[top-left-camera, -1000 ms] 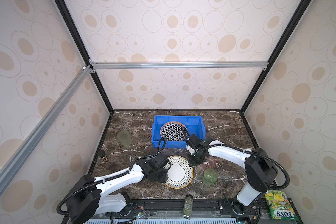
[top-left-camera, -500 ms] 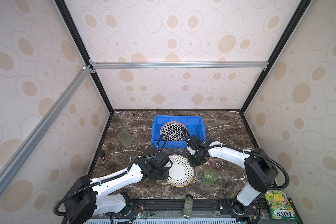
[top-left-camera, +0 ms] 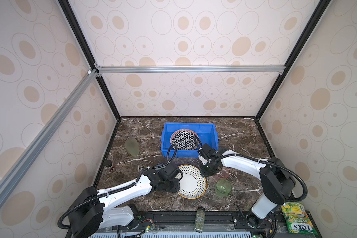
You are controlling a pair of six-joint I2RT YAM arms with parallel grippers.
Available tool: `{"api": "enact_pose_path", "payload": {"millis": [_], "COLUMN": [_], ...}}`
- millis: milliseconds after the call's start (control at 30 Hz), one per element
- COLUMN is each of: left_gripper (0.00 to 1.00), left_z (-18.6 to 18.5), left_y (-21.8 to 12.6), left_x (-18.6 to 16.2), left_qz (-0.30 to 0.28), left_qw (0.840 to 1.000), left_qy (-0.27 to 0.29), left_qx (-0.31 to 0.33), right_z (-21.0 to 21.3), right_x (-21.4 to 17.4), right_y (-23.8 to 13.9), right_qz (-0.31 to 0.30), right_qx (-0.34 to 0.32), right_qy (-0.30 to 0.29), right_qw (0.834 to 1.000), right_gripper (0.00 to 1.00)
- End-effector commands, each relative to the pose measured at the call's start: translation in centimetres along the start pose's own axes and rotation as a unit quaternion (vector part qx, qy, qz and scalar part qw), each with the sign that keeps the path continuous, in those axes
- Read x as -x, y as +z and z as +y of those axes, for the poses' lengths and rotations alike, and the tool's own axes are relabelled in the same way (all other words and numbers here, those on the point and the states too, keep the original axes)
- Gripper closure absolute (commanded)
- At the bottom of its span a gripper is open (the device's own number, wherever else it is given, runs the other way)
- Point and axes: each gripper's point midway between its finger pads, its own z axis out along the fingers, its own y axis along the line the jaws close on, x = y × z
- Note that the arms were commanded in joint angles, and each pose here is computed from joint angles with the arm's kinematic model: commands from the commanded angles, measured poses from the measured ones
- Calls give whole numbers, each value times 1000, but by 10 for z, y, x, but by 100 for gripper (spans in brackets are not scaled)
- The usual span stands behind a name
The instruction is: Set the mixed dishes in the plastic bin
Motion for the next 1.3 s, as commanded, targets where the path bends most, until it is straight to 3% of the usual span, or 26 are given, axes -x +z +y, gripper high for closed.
{"api": "enact_pose_path", "payload": {"millis": [0,367,833,1267], "left_gripper": [58,58,50,53], "left_z": [-29,-20,-6,-30], "left_y": [-7,-2,-10,-16], "left_x": [15,9,9,26], "left_qz": [-32,-26,-40,-86], "left_qw": [998,999,999,992], "left_qy": [13,12,10,-26], "left_qx": [-54,-44,-12,-93], "right_z": [-8,2,7,11], "right_x": [-15,-6,-4,-3], "right_y": [7,-5,-14,-20], "right_qz": [32,23,14,4], "right_qx": [-24,-7,5,16], "right_qy": [-6,-11,-9,-11], "right_qw": [999,1000,1000,1000], "right_gripper": [100,100,100,100]}}
